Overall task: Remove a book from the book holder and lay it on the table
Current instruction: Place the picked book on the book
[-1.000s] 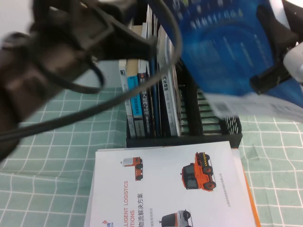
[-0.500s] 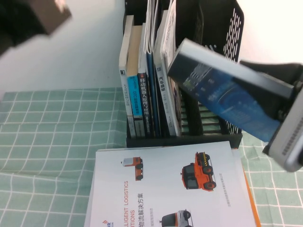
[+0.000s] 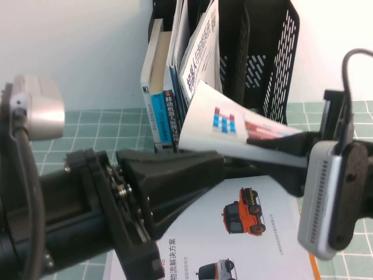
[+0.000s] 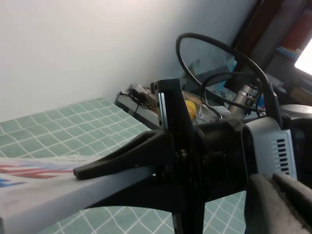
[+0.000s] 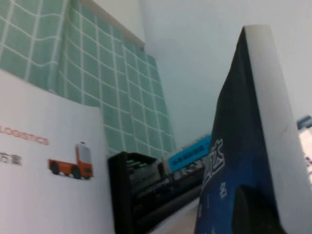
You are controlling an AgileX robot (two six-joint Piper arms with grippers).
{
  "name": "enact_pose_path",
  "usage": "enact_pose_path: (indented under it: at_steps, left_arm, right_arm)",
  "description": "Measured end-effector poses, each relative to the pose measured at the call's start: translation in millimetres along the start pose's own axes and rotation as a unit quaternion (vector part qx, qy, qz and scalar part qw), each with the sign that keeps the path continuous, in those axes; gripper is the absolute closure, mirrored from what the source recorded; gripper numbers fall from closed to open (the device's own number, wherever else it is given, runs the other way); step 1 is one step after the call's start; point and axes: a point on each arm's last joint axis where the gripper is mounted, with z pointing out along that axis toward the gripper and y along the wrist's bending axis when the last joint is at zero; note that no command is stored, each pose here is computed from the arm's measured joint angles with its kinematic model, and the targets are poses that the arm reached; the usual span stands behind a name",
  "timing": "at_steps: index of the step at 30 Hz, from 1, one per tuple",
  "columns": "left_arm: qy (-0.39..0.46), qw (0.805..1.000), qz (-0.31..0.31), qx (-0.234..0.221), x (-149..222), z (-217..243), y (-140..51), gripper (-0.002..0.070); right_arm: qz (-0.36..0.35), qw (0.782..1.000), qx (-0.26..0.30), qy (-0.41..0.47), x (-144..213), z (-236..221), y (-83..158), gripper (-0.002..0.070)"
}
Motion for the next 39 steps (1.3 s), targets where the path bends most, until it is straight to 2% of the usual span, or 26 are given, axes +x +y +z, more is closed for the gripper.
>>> enact_pose_path:
  at_steps: [8, 13, 22, 29, 32, 39]
  left_arm:
    - [0.008, 1.000, -0.021, 0.001, 4.5, 0.0, 1.5, 0.0678]
    - [-0.014, 0.999, -0.037, -0.017, -6.1, -0.2, 1.3, 0.0678]
    - [-0.054, 0.998, -0.017, -0.004, -31.7, -5.1, -12.8, 0.0678]
    - [-0.054, 0.998, -0.017, -0.002, -32.0, -5.2, -13.4, 0.0678]
    - [-0.053, 0.998, -0.017, 0.001, -31.8, -5.1, -14.0, 0.0678]
    - [-0.049, 0.999, -0.014, 0.010, -31.1, -5.1, -15.6, 0.0678]
  right_arm:
    - [0.023, 0.997, -0.058, -0.048, -16.0, -0.3, 13.4, 0.0545]
    - [0.000, 0.995, -0.071, -0.077, -24.7, -6.2, 15.1, 0.0544]
    - [-0.041, 0.997, -0.001, -0.068, -18.4, 7.6, 3.2, 0.0544]
    - [-0.071, 0.996, 0.025, -0.049, -17.9, 32.2, -22.0, 0.0544]
    - [-0.058, 0.997, 0.011, -0.042, -11.1, 47.1, -20.7, 0.0544]
    - [-0.011, 0.995, -0.079, -0.059, -2.9, 68.0, 2.3, 0.0545]
